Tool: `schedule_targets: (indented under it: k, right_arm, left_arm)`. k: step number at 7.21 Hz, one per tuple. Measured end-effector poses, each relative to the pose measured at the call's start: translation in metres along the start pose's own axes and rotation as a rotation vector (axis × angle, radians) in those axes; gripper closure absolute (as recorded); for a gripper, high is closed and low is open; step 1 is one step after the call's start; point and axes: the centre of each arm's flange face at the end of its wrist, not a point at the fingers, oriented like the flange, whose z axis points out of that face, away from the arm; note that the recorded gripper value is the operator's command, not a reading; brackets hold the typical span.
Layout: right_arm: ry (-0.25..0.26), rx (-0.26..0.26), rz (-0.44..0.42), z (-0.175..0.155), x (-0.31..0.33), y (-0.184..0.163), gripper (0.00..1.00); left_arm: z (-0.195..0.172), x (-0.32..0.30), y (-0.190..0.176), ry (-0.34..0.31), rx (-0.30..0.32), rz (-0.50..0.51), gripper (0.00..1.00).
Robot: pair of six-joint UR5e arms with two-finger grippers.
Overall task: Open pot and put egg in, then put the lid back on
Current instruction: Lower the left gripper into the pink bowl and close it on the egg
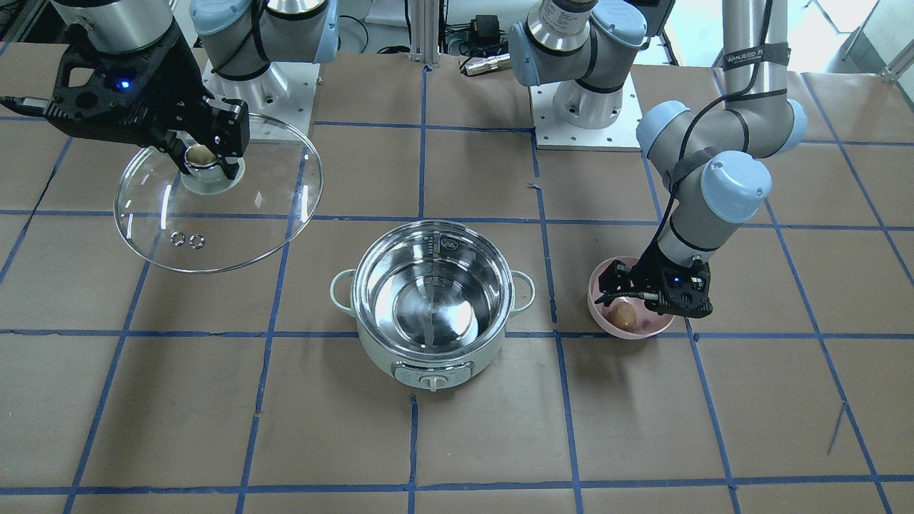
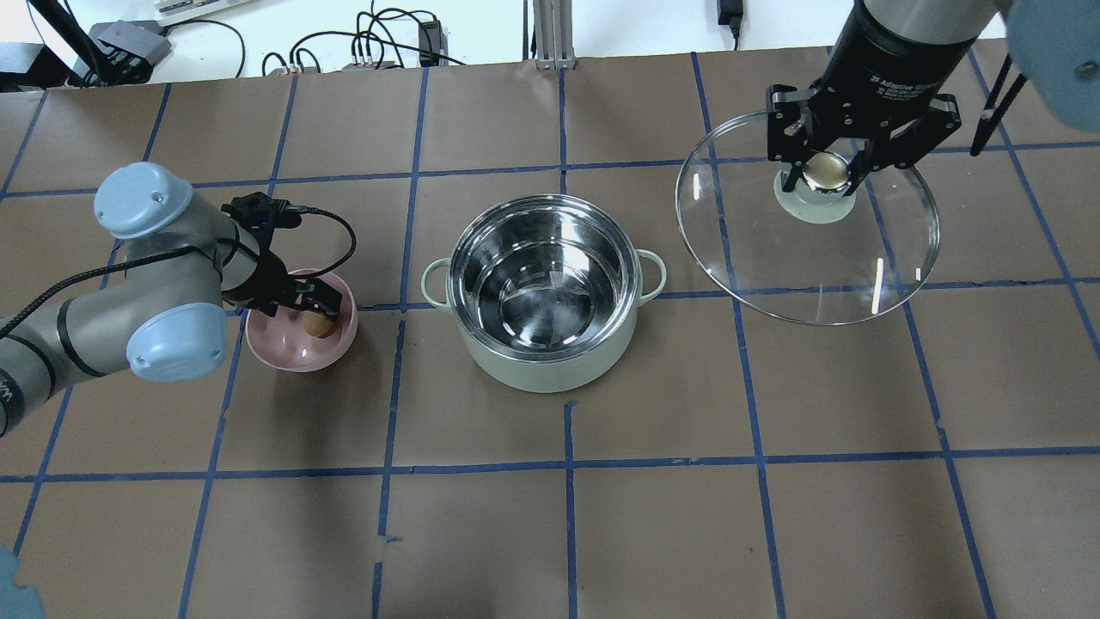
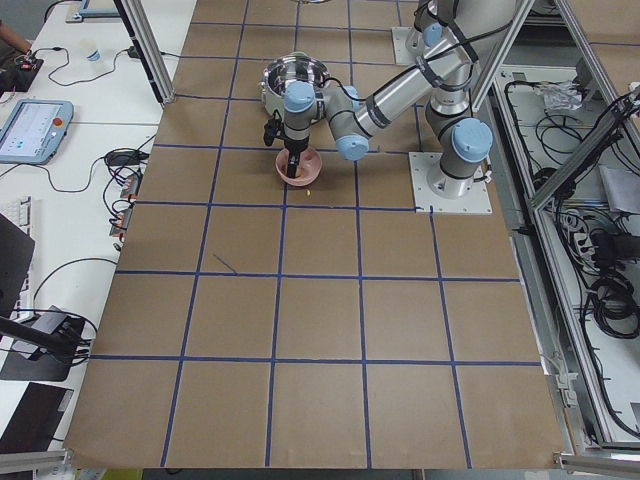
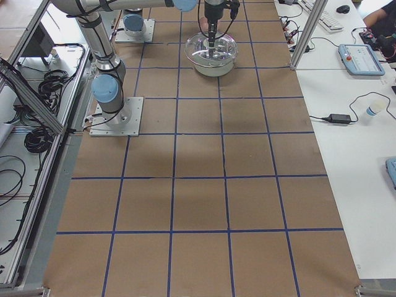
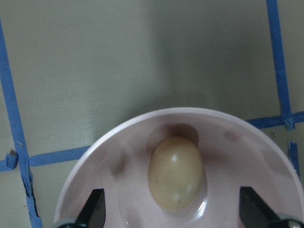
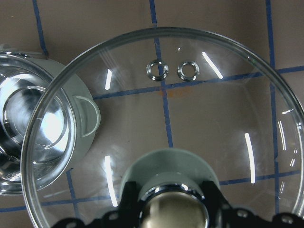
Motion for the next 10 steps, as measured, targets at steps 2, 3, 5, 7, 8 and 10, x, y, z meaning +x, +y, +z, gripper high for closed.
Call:
schedule_targets:
  k: [2, 3, 5, 7, 8, 10]
  right_arm:
    - [0.000, -0.004, -0.003, 0.000, -0.001, 0.002, 0.97]
    - [-0.004, -0.005, -0.006, 0.000, -0.002, 0.002, 0.97]
    - [-0.008, -0.009, -0.014, 0.001, -0.001, 0.002, 0.95]
    - [-0.010, -0.010, -0.026, 0.001, 0.001, -0.001, 0.95]
    - [-0.010, -0.011, -0.031, 0.001, 0.001, -0.002, 0.95]
    - [-0.010, -0.012, -0.045, 0.000, 0.001, -0.003, 0.94]
  left_arm:
    - [0.002, 0.002, -0.001, 0.002, -0.002, 0.002, 0.02]
    - [0.003, 0.002, -0.001, 0.000, 0.003, 0.003, 0.02]
    - [0.008, 0.002, 0.001, -0.005, 0.018, 0.005, 0.02]
    - [0.023, 0.002, 0.004, -0.013, 0.036, 0.006, 0.02]
    - [0.025, 0.003, 0.003, -0.015, 0.040, -0.004, 0.06]
    - [0.026, 0.007, 0.003, -0.016, 0.043, -0.027, 0.12]
